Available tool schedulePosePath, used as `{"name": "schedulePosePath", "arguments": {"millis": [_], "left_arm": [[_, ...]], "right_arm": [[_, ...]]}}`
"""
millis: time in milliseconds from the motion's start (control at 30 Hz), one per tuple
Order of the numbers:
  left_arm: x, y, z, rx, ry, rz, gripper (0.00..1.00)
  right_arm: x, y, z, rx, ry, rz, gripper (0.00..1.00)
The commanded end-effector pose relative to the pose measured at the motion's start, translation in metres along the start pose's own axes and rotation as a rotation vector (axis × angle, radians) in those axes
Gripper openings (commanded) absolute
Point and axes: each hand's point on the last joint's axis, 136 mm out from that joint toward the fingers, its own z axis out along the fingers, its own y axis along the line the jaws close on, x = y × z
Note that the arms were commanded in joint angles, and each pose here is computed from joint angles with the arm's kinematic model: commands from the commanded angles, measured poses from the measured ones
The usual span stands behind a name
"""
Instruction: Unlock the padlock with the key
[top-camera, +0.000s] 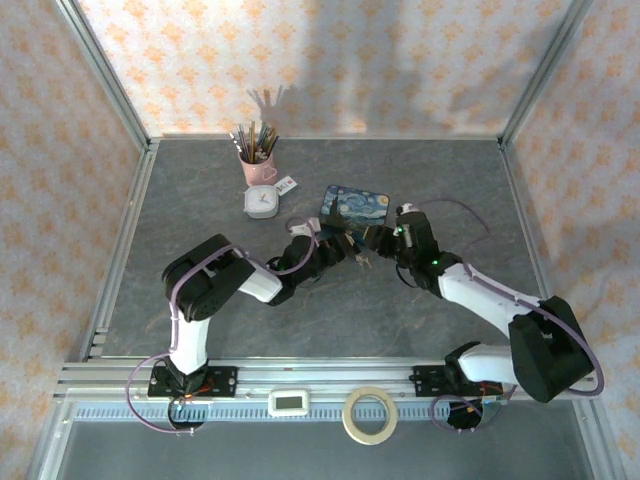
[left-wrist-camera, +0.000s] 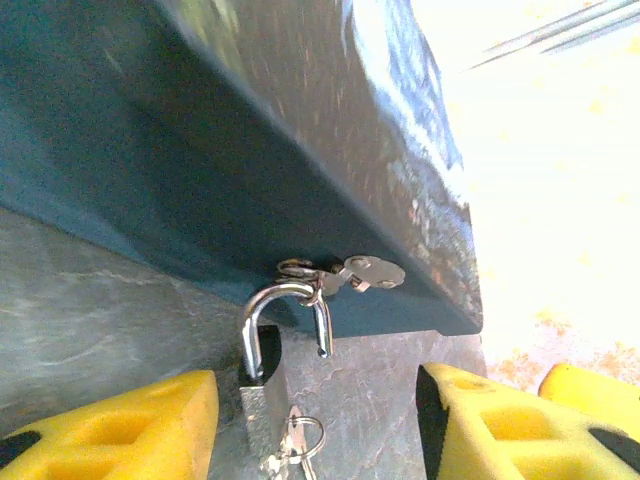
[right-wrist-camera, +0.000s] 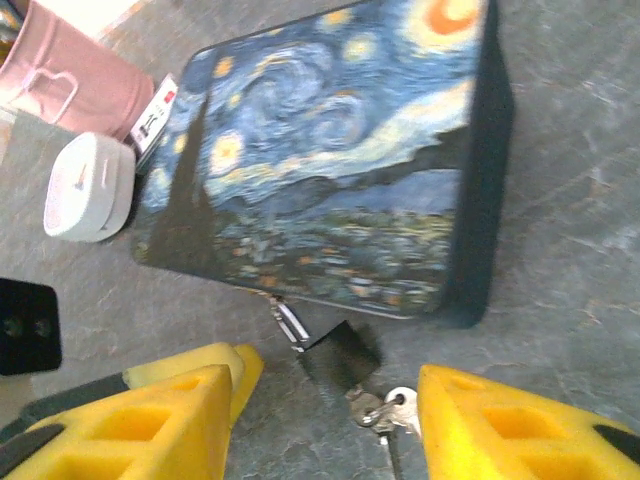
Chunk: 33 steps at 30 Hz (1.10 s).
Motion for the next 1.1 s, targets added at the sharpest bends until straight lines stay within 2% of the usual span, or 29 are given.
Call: {"name": "schedulePosePath", "arguments": {"millis": [0,300,433,733,933,1067], "left_arm": [[-0.03,-0.008,-0.022,0.032,-0.088,-0.035,0.54],[-0.088,0.013,-0.068,-0.012,-0.245,-0.076,0.54],[-0.101,0.018,-0.076,-0.013,-0.278,-0.085,0.54],[-0.109,0.024,-0.083,-0.009,-0.302,-0.102,0.54],[-0.111,0.028,-0.087,-0.006,-0.308,-0.117,0.54],[-0.113,0.026,-0.087,-0.002,-0.312,-0.115,0.54]], "right_arm": [[0.003,0.005,0.004,0.073,0.019,-0.107,0.53],[0.045,0.029,0.038,0.21,0.216,-0.357,0.58],[0.056,0.02,0.052,0.365,0.281,-0.483,0.57],[0.065,0.005,0.07,0.644,0.27,-0.703,0.46],[0.059,-0.001,0.073,0.746,0.235,-0.782,0.44],[0.055,-0.002,0.072,0.763,0.214,-0.798,0.43]]}}
